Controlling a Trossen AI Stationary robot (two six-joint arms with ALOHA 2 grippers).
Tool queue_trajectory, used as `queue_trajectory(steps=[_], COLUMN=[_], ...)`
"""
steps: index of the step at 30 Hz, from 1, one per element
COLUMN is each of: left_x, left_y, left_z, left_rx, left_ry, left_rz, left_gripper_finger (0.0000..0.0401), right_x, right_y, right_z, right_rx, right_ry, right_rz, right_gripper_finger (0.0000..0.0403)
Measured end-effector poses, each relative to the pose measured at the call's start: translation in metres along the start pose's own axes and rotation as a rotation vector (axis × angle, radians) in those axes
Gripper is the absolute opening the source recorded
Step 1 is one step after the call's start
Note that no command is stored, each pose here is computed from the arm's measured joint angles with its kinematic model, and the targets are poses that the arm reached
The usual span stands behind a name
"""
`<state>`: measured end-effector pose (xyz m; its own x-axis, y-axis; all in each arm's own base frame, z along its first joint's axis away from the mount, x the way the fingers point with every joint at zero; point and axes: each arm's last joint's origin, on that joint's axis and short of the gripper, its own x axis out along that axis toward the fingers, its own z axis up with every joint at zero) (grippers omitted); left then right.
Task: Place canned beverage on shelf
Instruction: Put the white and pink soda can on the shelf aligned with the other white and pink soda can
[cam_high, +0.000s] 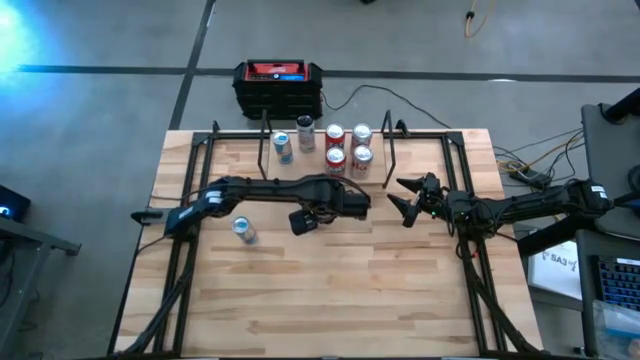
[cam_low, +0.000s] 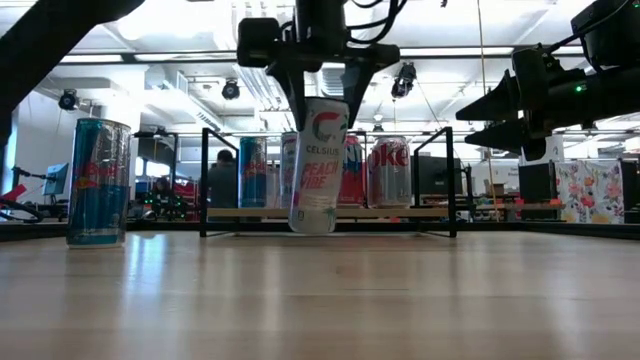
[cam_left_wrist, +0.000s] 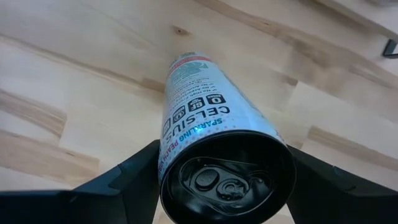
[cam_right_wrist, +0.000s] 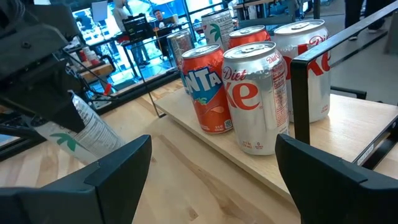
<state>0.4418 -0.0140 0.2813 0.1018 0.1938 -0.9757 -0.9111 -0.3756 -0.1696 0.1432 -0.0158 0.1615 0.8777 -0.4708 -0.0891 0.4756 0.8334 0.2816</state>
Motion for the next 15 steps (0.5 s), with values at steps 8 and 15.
queue_trajectory(steps=[8, 15], left_x=[0.001, 0.011], left_y=[-0.002, -0.004], left_z=[-0.005, -0.008], left_rx=[-0.019, -0.019], left_ry=[0.013, 0.007], left_rz=[-0.025, -0.014], left_gripper_finger=[0.0259, 0.0258], right_x=[0.0, 0.0], right_y=[0.0, 0.0], right_z=[0.0, 0.0], right_rx=[0.0, 0.0], right_ry=[0.0, 0.0], right_rz=[0.0, 0.0], right_gripper_finger=[0.0327, 0.0327])
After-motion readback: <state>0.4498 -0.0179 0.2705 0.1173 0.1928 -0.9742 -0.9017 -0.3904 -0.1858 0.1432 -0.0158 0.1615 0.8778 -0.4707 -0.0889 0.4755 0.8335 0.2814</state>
